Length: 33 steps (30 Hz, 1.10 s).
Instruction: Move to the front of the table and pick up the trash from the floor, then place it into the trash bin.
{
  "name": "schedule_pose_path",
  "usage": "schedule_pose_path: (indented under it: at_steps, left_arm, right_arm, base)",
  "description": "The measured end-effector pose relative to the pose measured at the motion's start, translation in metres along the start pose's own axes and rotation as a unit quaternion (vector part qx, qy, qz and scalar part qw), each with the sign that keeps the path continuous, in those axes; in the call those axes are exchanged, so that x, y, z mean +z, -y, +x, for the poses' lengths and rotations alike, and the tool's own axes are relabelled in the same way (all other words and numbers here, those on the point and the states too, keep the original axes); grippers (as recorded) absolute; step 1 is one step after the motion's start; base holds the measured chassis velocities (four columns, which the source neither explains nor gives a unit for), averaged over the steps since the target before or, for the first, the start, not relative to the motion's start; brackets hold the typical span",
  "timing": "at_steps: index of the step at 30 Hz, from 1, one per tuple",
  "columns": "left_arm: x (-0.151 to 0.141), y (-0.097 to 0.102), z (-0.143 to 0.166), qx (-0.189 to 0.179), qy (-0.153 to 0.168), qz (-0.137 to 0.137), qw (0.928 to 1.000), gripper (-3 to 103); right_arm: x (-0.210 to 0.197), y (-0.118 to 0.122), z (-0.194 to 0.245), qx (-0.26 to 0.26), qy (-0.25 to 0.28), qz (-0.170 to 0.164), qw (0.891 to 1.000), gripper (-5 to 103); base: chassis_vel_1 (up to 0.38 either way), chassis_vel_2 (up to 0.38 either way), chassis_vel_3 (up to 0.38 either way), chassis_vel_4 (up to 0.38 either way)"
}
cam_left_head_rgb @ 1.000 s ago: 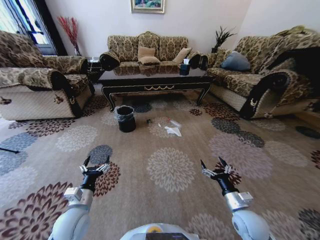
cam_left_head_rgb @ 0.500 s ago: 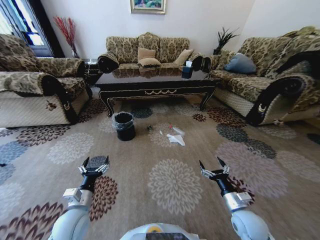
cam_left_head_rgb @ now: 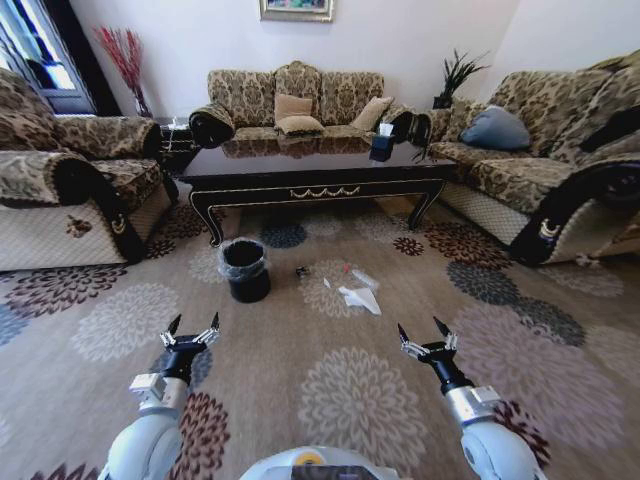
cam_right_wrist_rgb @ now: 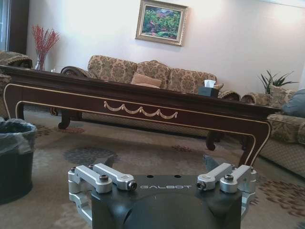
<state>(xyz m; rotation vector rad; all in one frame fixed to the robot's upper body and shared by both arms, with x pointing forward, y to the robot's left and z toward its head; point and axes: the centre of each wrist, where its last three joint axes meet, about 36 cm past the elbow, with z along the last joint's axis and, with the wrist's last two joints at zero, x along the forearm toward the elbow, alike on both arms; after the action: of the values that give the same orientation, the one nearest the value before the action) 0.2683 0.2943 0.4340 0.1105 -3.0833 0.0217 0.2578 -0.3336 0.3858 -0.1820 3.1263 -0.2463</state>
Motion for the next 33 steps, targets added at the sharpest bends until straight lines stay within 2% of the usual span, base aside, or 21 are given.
schedule_pose_path:
  at_steps: [18,24,29,32,33]
  left_arm:
    - [-0.007,-0.009,-0.009,-0.009,-0.013,-0.013,0.9998,100]
    - [-0.012,-0.014,-0.017,-0.027,-0.021,-0.020,0.9992,100]
    - [-0.014,-0.018,-0.024,-0.047,-0.041,-0.024,0.9978,100]
    - [-0.026,-0.016,-0.030,-0.053,-0.075,-0.010,0.9957,100]
    - [-0.026,-0.016,-0.030,-0.053,-0.075,-0.010,0.9957,100]
  right_arm:
    - [0.001,-0.005,0.006,0.004,-0.005,-0.002,1.000,100]
    - [0.000,-0.007,0.008,0.004,-0.005,-0.003,1.000,100]
    - [0.001,-0.009,0.011,0.006,-0.004,-0.004,1.000,100]
    - [0.002,-0.011,0.014,0.005,-0.001,-0.001,1.000,100]
    - [0.002,-0.011,0.014,0.005,-0.001,-0.001,1.000,100]
  base:
    - [-0.248,0.238,0.237,-0.240]
    - [-0.224,0.244,0.247,-0.249]
    - [-0.224,0.239,0.229,-0.235]
    - [-0.177,0.184,0.163,-0.180]
    - [-0.169,0.131,0.105,-0.166]
